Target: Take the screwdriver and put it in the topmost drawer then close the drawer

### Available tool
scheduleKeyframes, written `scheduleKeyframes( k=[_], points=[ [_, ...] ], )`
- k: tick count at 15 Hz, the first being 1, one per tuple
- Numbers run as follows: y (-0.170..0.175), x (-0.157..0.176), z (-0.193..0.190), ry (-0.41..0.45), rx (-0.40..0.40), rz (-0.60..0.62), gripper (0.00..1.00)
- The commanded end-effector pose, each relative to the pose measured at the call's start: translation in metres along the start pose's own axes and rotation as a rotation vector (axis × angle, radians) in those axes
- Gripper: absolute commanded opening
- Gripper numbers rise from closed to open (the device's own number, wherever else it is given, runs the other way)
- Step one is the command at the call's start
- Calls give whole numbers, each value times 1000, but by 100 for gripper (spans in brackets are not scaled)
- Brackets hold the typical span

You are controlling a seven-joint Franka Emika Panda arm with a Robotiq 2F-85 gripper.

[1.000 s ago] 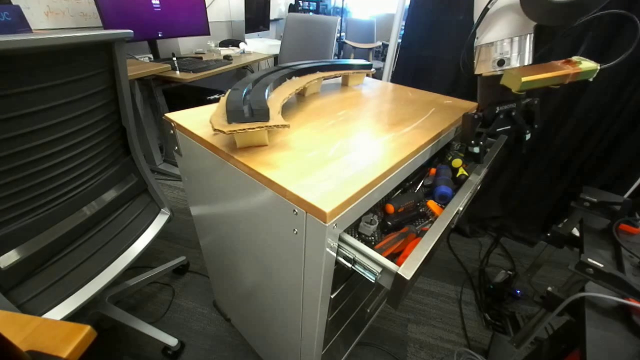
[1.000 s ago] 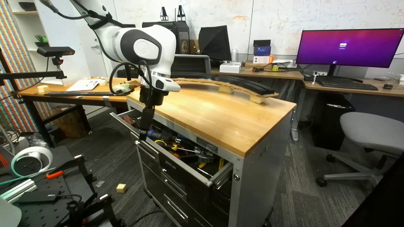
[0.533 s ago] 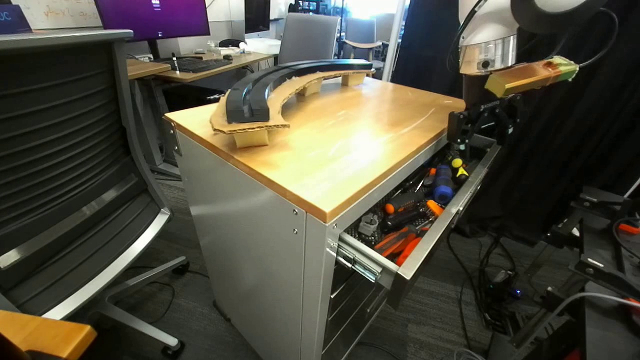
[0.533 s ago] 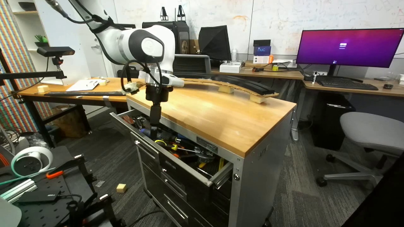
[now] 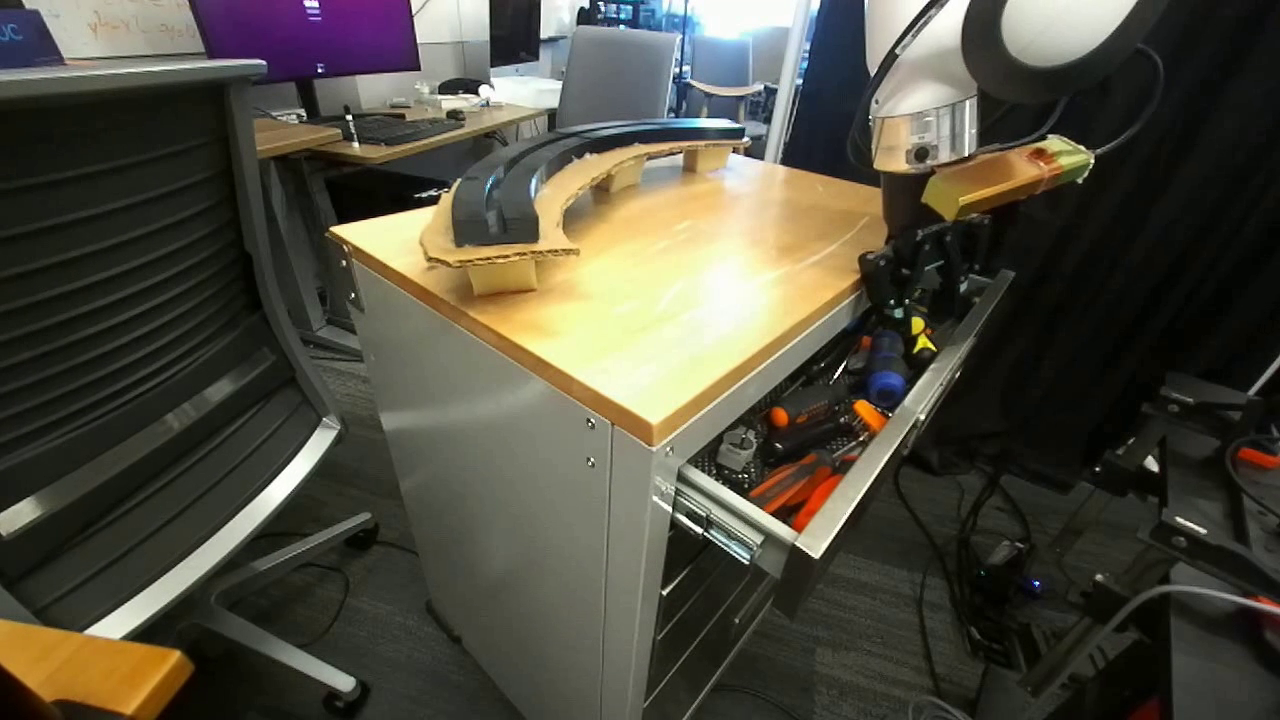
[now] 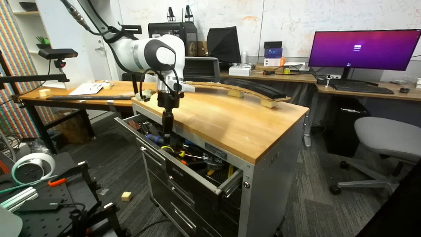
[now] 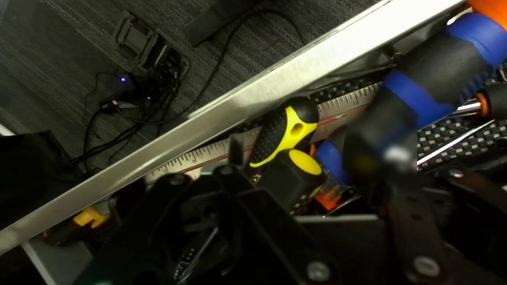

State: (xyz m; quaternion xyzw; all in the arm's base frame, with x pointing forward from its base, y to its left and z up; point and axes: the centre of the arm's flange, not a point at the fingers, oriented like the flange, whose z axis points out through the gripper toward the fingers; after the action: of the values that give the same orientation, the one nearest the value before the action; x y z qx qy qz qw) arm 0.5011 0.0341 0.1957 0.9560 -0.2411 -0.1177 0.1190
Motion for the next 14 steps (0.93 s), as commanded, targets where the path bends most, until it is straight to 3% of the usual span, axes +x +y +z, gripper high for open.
scheduleKeyframes(
  k=[1,4,7,11,12,14],
  points=[
    [-8,19,0,58,-7,24,34],
    [-7,21,2,106,-45,32,13],
    [-7,22,3,146,-87,32,6],
    [-5,21,2,149,-93,29,12],
    [-3,18,-2,122,-80,7,36],
    [5,9,-11,110,-74,-5,38]
  ],
)
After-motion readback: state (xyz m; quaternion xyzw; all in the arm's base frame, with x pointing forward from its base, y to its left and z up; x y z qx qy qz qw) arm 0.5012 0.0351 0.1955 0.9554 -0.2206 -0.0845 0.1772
